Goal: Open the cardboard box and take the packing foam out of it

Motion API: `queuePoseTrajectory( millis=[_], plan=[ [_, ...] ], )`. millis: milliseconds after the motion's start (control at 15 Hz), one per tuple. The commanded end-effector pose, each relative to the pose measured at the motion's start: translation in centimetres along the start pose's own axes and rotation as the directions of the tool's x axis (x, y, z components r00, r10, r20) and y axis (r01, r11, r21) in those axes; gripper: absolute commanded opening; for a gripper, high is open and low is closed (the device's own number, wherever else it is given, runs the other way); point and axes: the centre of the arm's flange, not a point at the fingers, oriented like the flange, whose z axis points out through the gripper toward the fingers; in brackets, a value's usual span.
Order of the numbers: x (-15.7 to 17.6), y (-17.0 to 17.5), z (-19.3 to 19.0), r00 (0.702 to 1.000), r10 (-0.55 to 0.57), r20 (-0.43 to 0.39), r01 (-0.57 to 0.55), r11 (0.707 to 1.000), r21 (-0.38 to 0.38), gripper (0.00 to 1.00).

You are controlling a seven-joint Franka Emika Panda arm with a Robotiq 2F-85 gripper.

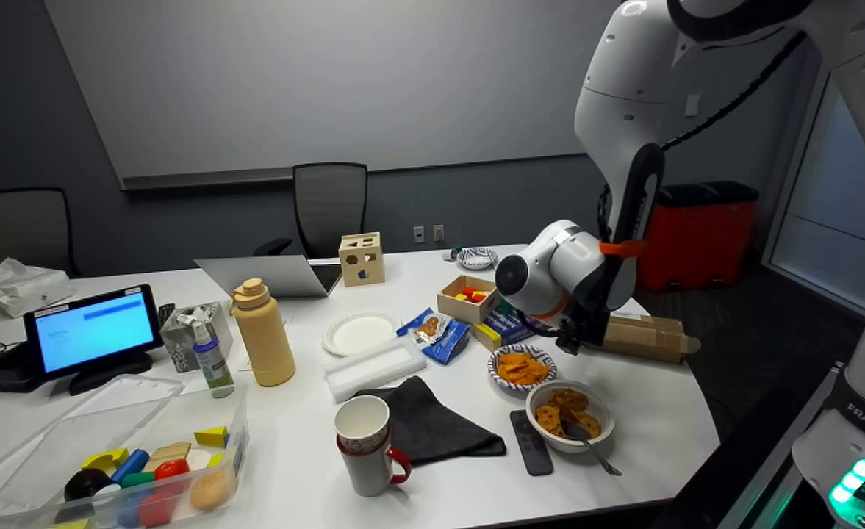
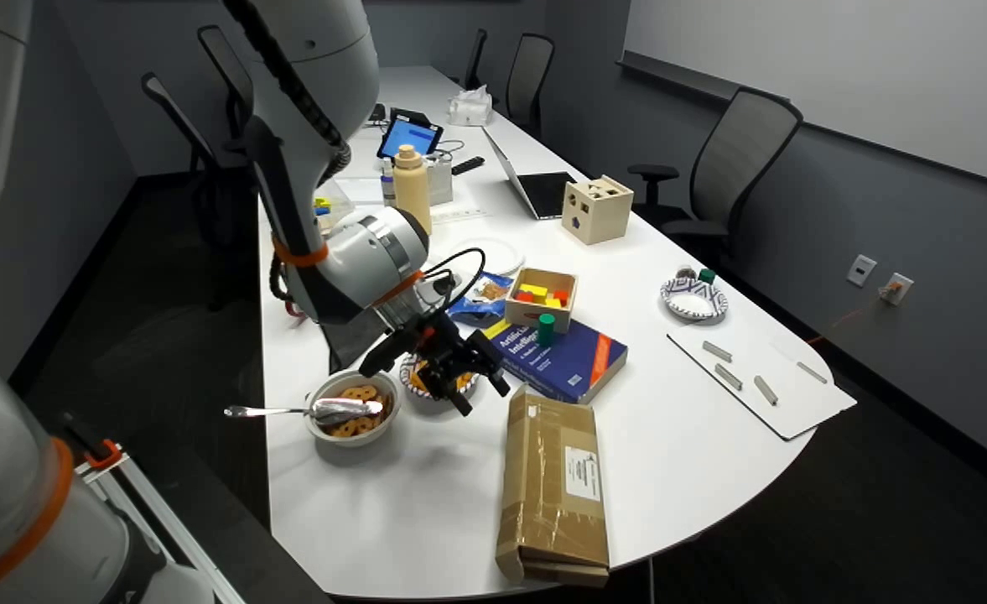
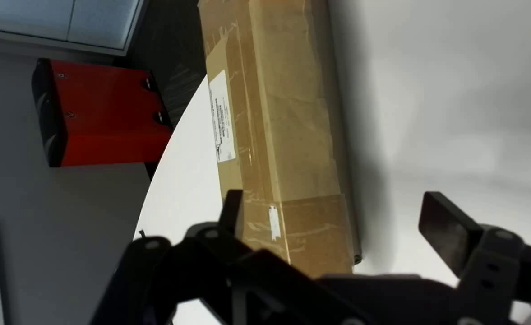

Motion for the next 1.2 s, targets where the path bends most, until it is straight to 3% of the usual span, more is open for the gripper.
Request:
queuePoseTrajectory(
  millis=[0,933,1000,1133],
  plan=[
    [0.4,-1.3,3.0,0.999,-0.025,-0.029,0.023,0.998,-0.053,1.00],
    [1.3,-1.7,9.1,0.993,-0.107,-0.040,0.100,0.983,-0.156,1.00],
    [1.3,-1.6,9.2,0.993,-0.108,-0.041,0.101,0.982,-0.158,0.75],
    [1.2,-1.5,9.0,0.993,-0.109,-0.044,0.101,0.982,-0.157,0.68]
  ],
)
